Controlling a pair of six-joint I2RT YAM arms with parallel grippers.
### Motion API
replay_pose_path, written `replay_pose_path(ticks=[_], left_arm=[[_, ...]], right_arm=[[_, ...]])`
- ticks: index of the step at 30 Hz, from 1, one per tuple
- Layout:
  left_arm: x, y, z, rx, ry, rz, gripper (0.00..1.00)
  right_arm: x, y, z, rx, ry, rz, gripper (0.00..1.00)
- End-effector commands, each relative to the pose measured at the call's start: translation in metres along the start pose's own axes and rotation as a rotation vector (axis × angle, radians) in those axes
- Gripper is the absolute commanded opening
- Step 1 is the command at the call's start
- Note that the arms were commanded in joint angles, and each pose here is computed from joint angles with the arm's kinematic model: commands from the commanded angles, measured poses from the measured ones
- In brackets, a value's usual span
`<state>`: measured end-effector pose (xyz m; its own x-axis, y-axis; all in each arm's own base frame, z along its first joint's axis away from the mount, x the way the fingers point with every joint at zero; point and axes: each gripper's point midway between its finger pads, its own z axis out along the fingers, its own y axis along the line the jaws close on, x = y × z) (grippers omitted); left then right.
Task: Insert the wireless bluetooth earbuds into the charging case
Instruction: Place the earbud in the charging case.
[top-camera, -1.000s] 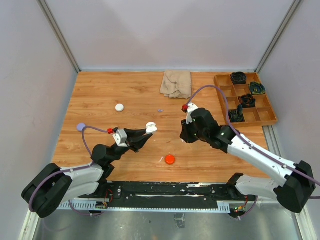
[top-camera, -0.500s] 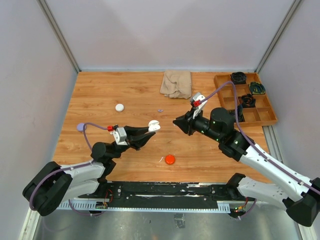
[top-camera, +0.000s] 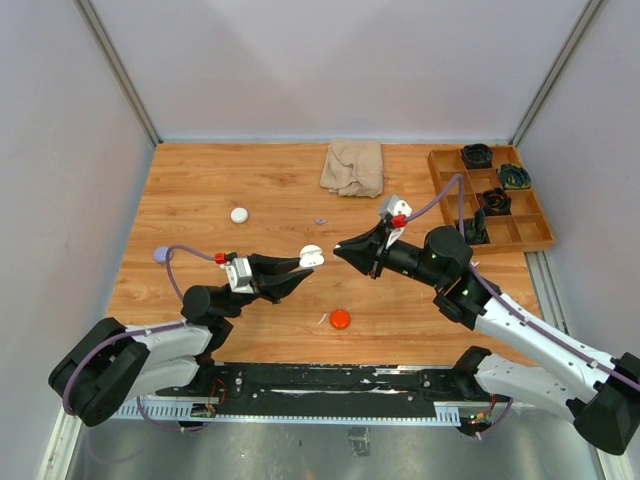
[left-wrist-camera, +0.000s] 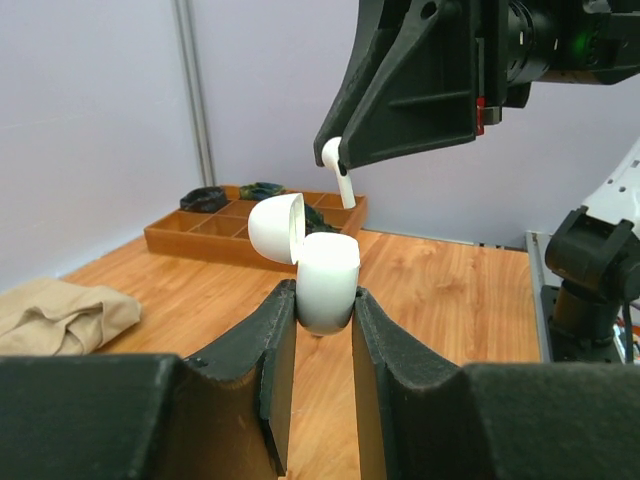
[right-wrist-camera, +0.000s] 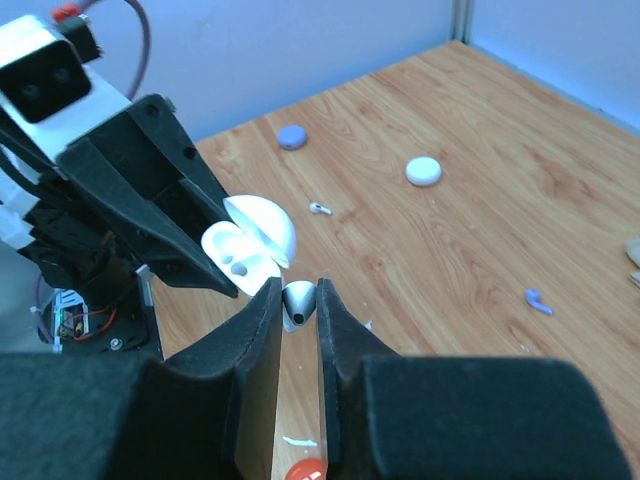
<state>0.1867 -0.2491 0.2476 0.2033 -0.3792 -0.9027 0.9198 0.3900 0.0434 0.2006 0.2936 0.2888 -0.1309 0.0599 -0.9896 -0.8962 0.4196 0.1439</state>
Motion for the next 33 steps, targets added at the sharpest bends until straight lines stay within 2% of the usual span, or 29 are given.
replay_pose_path(ticks=[1,17,33], left_arm=[[-0.029,-0.005,0.008,0.042,-0.103,0.036,0.00],[-0.042,-0.016,0.008,0.085,-0.164,-0.023,0.00],[-0.061,-0.023,0.006,0.110,-0.215,0.004,0.00]], right_arm=[[-0.024,0.026,0.003,-0.134,-0.127,-0.042,0.09],[-0.020,0.049,0.018,-0.251,-0.160,-0.071,0.08],[-0.003,0.039,0.020,-0.199,-0.137,-0.059,0.08]])
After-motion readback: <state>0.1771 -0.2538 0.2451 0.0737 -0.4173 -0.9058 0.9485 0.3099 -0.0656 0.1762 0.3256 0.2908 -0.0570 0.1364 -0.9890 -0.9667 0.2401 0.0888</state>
